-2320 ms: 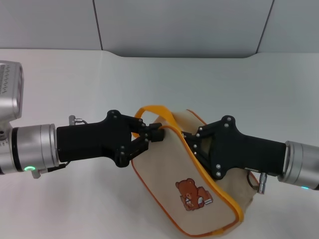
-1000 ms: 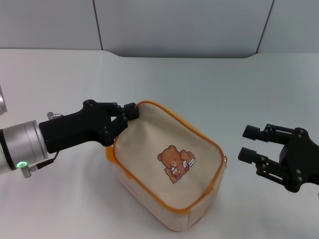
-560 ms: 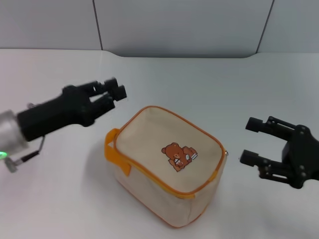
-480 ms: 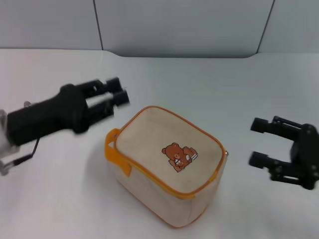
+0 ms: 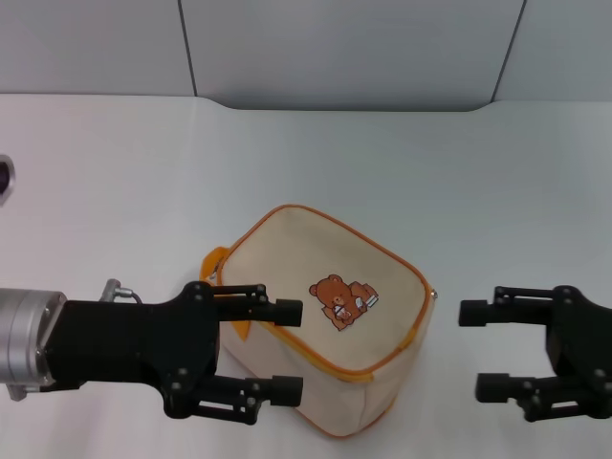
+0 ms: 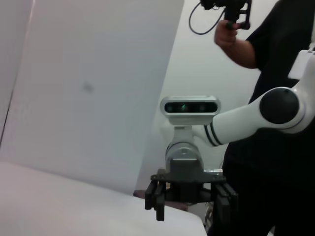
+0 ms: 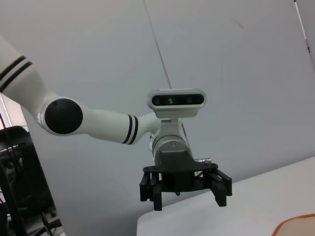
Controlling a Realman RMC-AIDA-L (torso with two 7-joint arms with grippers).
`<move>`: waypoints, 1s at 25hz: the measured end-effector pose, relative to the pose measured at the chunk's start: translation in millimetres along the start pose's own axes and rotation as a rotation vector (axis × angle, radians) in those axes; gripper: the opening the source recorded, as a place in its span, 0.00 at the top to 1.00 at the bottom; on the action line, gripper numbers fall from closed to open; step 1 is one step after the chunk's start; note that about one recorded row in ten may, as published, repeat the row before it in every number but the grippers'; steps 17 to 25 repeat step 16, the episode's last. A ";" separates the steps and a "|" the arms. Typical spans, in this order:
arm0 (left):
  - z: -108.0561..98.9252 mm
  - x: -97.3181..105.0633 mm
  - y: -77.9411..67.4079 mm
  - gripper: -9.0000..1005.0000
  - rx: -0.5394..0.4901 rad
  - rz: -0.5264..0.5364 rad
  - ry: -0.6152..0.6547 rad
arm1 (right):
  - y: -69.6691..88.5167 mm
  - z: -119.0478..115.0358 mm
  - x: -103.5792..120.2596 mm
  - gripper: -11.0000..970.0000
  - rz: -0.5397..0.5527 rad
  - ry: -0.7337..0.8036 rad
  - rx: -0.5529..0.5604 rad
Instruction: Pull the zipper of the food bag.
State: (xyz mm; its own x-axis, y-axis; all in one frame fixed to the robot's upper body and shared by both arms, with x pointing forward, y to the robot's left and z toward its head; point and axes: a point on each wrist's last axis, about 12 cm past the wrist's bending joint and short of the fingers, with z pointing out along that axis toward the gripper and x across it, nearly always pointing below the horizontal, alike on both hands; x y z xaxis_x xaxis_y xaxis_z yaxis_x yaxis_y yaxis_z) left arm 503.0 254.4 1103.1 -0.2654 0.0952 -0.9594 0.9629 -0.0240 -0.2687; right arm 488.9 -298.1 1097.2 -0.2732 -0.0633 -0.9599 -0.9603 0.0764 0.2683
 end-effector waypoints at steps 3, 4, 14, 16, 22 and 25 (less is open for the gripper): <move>-2.5 1.2 -0.2 0.24 -0.013 -0.005 0.000 | -0.8 3.1 1.1 0.21 -0.005 0.001 0.005; -4.3 1.4 -0.4 0.22 -0.017 -0.008 0.001 | -1.1 3.9 0.9 0.21 -0.006 0.000 0.003; -7.5 3.5 -2.1 0.22 -0.030 -0.014 -0.004 | -1.9 5.8 0.0 0.21 -0.023 -0.005 0.004; -7.4 3.6 -2.1 0.22 -0.031 -0.015 -0.006 | -2.2 6.1 -0.3 0.21 -0.024 -0.005 0.003; -7.4 3.6 -2.1 0.22 -0.031 -0.015 -0.006 | -2.2 6.1 -0.3 0.21 -0.024 -0.005 0.003; -7.4 3.6 -2.1 0.22 -0.031 -0.015 -0.006 | -2.2 6.1 -0.3 0.21 -0.024 -0.005 0.003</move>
